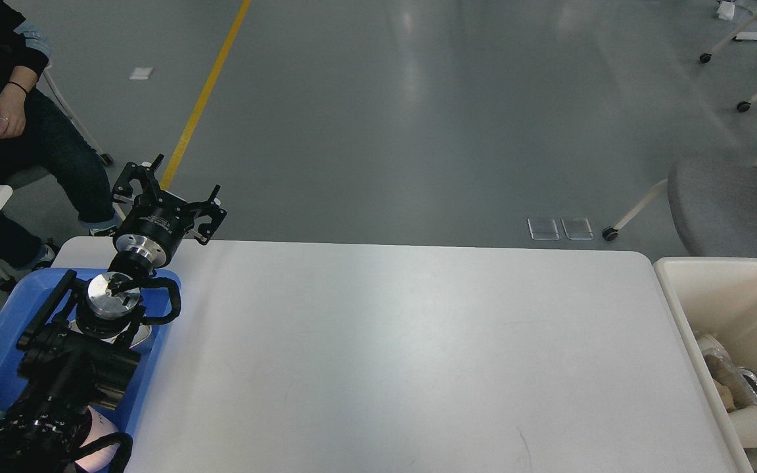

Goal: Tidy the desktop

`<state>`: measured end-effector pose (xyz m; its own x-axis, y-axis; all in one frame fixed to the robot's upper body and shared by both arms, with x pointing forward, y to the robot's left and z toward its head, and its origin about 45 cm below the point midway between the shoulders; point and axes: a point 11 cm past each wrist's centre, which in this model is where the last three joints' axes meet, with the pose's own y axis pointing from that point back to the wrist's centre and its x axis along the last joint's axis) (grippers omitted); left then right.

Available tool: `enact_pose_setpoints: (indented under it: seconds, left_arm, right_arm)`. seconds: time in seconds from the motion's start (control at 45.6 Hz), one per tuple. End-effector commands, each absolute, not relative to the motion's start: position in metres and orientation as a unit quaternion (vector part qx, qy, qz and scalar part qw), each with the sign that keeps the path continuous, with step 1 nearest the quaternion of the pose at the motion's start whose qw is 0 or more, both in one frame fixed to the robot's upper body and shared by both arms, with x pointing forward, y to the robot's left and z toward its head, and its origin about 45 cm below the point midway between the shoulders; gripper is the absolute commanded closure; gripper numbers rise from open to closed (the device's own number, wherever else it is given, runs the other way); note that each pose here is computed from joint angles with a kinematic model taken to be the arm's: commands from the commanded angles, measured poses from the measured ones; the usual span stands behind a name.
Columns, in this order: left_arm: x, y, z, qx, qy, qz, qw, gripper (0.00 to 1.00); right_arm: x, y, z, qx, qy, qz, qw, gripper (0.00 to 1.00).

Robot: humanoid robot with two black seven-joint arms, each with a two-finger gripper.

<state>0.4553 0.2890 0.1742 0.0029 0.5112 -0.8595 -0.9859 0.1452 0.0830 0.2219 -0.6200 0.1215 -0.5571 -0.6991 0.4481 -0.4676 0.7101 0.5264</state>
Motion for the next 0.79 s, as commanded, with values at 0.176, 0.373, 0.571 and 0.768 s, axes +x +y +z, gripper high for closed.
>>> enact_pose_setpoints:
  seconds: [0.176, 0.373, 0.571, 0.768]
  left_arm:
    - [0.459, 0.297, 0.182, -0.296, 0.388, 0.585, 0.647, 0.03]
    - [0.463, 0.307, 0.193, -0.297, 0.374, 0.587, 0.654, 0.03]
    - [0.469, 0.323, 0.209, -0.299, 0.353, 0.594, 0.658, 0.03]
    - [0.465, 0.324, 0.202, -0.301, 0.357, 0.593, 0.656, 0.03]
  right_arm:
    - [0.31, -0.632, 0.232, 0.365, -0.897, -0.086, 0.235, 0.0]
    - [0.413, -0.53, 0.278, 0.534, -0.835, -0.115, 0.069, 0.0]
    - [0.448, -0.429, 0.259, 0.643, -0.735, -0.204, -0.072, 0.0]
    - [0.459, -0.354, 0.246, 0.687, -0.643, -0.259, -0.217, 0.0]
